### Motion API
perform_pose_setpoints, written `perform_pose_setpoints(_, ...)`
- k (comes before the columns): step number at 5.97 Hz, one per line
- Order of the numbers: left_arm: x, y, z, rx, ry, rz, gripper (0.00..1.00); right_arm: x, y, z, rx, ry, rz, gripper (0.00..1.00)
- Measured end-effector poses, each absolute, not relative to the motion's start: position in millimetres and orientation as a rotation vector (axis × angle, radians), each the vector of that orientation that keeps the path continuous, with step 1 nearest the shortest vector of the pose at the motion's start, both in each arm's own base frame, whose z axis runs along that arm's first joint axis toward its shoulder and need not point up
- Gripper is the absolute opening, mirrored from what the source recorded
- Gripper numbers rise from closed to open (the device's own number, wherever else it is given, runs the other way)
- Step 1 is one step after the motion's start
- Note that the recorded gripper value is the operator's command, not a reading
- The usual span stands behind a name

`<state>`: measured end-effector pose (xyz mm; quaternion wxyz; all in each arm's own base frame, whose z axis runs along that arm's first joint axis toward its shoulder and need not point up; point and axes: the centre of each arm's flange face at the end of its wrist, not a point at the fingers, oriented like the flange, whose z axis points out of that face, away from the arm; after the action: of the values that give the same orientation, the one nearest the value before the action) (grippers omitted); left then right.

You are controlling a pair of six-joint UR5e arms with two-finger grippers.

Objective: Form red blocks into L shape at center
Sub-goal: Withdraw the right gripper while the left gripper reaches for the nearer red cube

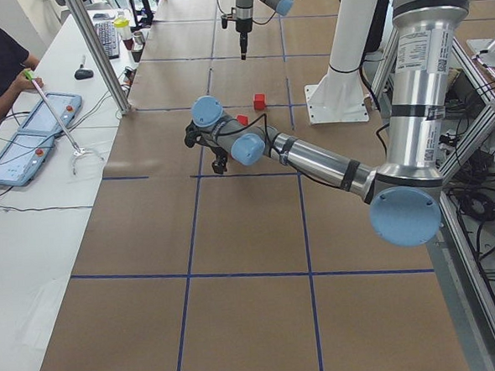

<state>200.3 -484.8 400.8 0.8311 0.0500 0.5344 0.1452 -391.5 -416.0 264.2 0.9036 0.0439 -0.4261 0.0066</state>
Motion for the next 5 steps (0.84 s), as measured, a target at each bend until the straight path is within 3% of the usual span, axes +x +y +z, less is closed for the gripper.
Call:
perform_pose_setpoints(2, 295, -479, 318, 0.080, 1.148, 0.269, 1.00, -354, -424, 301, 0.108, -0.832, -0.011, 1.00)
perform_pose_setpoints(5, 430, -441, 269, 0.123, 1.066, 0.244, 1.00, -317, -420, 341, 0.110, -0.864, -0.053, 1.00)
